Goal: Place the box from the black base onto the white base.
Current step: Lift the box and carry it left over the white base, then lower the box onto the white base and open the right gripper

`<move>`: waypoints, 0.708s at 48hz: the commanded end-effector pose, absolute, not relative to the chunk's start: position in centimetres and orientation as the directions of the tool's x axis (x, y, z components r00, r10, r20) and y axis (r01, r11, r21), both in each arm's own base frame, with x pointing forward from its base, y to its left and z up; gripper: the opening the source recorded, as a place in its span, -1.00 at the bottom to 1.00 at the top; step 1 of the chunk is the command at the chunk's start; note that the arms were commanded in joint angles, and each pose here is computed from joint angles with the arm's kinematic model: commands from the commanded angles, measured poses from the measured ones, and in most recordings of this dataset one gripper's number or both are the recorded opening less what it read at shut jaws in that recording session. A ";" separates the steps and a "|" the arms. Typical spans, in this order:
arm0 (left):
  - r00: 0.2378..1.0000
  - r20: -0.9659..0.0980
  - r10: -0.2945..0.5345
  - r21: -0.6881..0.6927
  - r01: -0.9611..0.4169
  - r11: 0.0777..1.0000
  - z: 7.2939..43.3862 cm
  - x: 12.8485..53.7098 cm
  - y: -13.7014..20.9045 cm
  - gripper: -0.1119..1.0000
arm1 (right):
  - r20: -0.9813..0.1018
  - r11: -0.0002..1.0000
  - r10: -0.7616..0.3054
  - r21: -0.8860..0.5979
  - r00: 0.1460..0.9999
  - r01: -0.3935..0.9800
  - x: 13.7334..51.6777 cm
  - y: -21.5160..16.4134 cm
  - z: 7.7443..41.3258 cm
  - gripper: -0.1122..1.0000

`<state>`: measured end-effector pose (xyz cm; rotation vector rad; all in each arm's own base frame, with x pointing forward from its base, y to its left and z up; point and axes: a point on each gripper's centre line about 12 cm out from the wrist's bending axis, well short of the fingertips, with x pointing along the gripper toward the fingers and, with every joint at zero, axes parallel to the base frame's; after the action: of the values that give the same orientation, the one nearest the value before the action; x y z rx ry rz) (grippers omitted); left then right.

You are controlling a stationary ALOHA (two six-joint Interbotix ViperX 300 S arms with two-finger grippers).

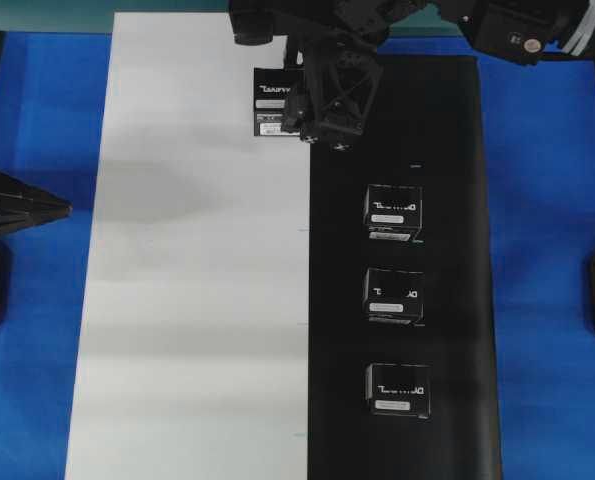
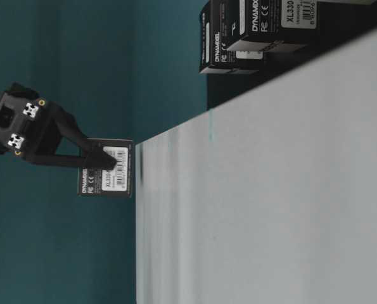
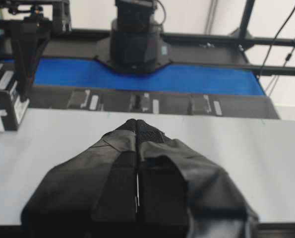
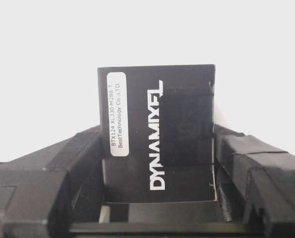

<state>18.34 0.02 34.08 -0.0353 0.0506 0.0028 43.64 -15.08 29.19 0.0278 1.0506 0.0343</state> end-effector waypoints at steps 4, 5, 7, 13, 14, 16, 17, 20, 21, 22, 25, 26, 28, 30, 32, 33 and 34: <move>1.000 -0.031 -0.001 -0.034 0.000 0.999 34.7 18.4 0.0 -0.92 | -0.867 0.999 0.050 0.042 0.496 -0.027 44.3 -14.7 28.6 0.24; 1.000 -0.031 0.001 -0.032 -0.002 0.999 34.7 18.4 0.0 -0.92 | -0.868 0.999 0.050 0.043 0.494 -0.027 44.4 -14.7 28.5 0.24; 1.000 -0.031 0.000 -0.034 -0.001 0.999 34.7 18.4 0.0 -0.92 | -0.867 0.999 0.050 0.041 0.495 -0.028 44.4 -14.7 28.5 0.24; 1.000 -0.029 -0.001 -0.034 0.000 0.999 34.8 18.4 0.0 -0.92 | -0.869 0.999 0.048 0.039 0.492 -0.028 44.5 -14.8 28.2 0.24; 1.000 -0.029 -0.001 -0.032 0.000 0.999 34.8 18.4 0.0 -0.92 | -0.869 0.999 0.049 0.042 0.493 -0.026 44.6 -14.8 28.2 0.24; 1.000 -0.029 -0.001 -0.034 0.000 0.999 34.8 18.4 0.0 -0.92 | -0.869 0.999 0.049 0.040 0.492 -0.028 44.6 -14.8 28.2 0.24; 1.000 -0.029 -0.001 -0.034 0.000 0.999 34.8 18.4 0.0 -0.92 | -0.870 0.999 0.049 0.041 0.491 -0.026 44.5 -14.8 28.1 0.24; 1.000 -0.029 0.000 -0.034 -0.001 0.999 34.8 18.4 0.0 -0.92 | -0.869 0.999 0.048 0.040 0.492 -0.026 44.5 -14.8 28.1 0.23; 1.000 -0.029 -0.001 -0.034 0.000 0.999 34.8 18.4 0.0 -0.92 | -0.869 0.999 0.048 0.040 0.492 -0.026 44.5 -14.8 28.1 0.23; 1.000 -0.031 -0.001 -0.034 0.000 0.999 34.7 18.4 0.0 -0.92 | -0.868 0.999 0.047 0.040 0.494 -0.024 44.6 -14.9 28.1 0.23; 1.000 -0.031 -0.001 -0.034 0.000 0.999 34.7 18.4 0.0 -0.92 | -0.868 0.999 0.048 0.040 0.494 -0.027 44.6 -14.8 28.0 0.30; 1.000 -0.031 -0.001 -0.034 0.000 0.999 34.7 18.4 0.0 -0.92 | -0.867 0.999 0.047 0.040 0.496 -0.026 44.6 -14.8 28.1 0.33; 1.000 -0.029 -0.001 -0.034 0.000 0.999 34.8 18.4 0.0 -0.92 | -0.864 0.999 0.043 0.038 0.501 -0.021 44.6 -14.9 28.0 0.43; 1.000 -0.028 -0.001 -0.034 0.000 0.999 34.8 18.4 0.0 -0.92 | -0.861 0.999 0.038 0.033 0.508 -0.019 44.7 -15.0 28.0 0.56; 1.000 -0.031 -0.001 -0.034 0.000 0.999 34.7 18.4 0.0 -0.92 | -0.855 0.999 0.033 0.030 0.518 -0.016 44.8 -15.0 28.1 0.69; 1.000 -0.029 0.000 -0.034 -0.001 0.999 34.8 18.4 0.0 -0.92 | -0.853 1.000 0.031 0.029 0.521 -0.013 44.9 -15.0 28.1 0.77; 1.000 -0.029 0.000 -0.034 -0.001 0.999 34.8 18.4 0.0 -0.92 | -0.850 1.000 0.027 0.025 0.525 -0.012 44.9 -15.1 28.2 0.83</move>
<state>18.34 -0.01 34.10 -0.0368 0.0491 0.0011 44.37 -15.46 28.29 0.0237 1.0338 0.0214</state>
